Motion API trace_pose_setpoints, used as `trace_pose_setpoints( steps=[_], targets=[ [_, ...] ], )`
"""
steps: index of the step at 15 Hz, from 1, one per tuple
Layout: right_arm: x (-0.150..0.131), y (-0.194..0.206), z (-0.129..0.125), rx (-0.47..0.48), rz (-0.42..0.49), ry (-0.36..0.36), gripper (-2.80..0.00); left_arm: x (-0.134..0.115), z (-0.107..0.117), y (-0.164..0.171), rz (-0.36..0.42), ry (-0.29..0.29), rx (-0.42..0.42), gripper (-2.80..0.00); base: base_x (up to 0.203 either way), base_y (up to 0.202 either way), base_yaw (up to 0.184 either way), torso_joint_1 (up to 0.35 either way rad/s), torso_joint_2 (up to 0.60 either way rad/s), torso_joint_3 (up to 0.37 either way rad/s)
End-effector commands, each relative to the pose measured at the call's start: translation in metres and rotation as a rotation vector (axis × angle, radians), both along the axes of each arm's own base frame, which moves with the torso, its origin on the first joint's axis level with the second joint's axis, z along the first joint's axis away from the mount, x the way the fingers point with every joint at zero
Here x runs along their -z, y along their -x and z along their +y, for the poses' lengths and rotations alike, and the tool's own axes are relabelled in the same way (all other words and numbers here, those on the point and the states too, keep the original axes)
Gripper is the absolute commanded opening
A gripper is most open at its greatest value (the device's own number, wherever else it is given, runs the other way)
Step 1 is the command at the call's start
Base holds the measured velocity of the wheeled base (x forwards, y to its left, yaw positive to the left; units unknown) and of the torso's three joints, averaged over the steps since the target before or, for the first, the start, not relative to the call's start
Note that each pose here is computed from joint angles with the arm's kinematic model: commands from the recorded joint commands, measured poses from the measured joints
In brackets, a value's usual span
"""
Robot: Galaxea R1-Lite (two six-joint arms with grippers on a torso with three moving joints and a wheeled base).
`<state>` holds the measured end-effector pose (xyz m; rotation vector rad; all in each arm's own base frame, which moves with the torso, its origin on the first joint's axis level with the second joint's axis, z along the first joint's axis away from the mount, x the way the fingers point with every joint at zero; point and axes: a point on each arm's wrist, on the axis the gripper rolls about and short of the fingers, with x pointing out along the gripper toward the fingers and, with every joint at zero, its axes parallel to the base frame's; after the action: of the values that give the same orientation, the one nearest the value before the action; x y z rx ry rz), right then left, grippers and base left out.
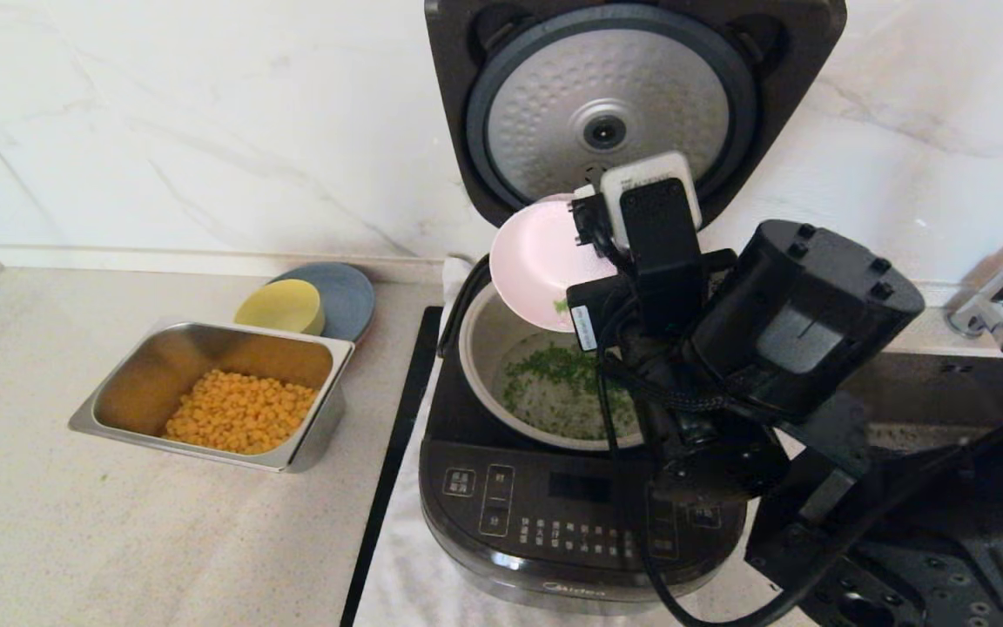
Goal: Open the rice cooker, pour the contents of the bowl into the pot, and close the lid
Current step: Pour the water from the bowl into the rice cooker, then fill a bowl with water from the tap
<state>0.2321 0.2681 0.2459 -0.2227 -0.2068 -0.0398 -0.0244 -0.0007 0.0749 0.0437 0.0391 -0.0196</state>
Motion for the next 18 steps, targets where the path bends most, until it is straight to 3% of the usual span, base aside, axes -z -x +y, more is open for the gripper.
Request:
trace_pose_setpoints(
  steps=[1, 3, 7, 10, 11, 12, 15, 18],
  targets=[
    [-0.027, 0.010, -0.014, -0.007, 0.046, -0.025, -2.80, 0.000, 0.000, 0.000, 0.002, 0.000, 0.000, -2.80, 0.000, 0.000, 0.000, 0.000, 0.00, 0.000],
    [-0.044, 0.015, -0.023, -0.019, 0.126, -0.047, -2.80, 0.000, 0.000, 0.000, 0.002, 0.000, 0.000, -2.80, 0.000, 0.000, 0.000, 0.000, 0.00, 0.000],
    [-0.058, 0.033, -0.052, -0.066, 0.424, -0.084, -2.80, 0.000, 0.000, 0.000, 0.002, 0.000, 0.000, -2.80, 0.000, 0.000, 0.000, 0.000, 0.00, 0.000],
    [-0.087, 0.051, -0.095, -0.165, 0.710, -0.225, -2.80, 0.000, 0.000, 0.000, 0.000, 0.000, 0.000, -2.80, 0.000, 0.000, 0.000, 0.000, 0.00, 0.000],
    [-0.092, 0.053, -0.114, -0.153, 0.783, -0.291, -2.80, 0.000, 0.000, 0.000, 0.000, 0.000, 0.000, -2.80, 0.000, 0.000, 0.000, 0.000, 0.00, 0.000],
    [-0.096, 0.061, -0.127, -0.144, 0.809, -0.322, -2.80, 0.000, 0.000, 0.000, 0.001, 0.000, 0.000, -2.80, 0.000, 0.000, 0.000, 0.000, 0.00, 0.000],
    [-0.094, 0.090, -0.162, -0.092, 0.936, -0.316, -2.80, 0.000, 0.000, 0.000, 0.001, 0.000, 0.000, -2.80, 0.000, 0.000, 0.000, 0.000, 0.00, 0.000],
    [-0.091, 0.098, -0.198, -0.007, 0.990, -0.421, -2.80, 0.000, 0.000, 0.000, 0.001, 0.000, 0.000, -2.80, 0.000, 0.000, 0.000, 0.000, 0.00, 0.000]
  ],
)
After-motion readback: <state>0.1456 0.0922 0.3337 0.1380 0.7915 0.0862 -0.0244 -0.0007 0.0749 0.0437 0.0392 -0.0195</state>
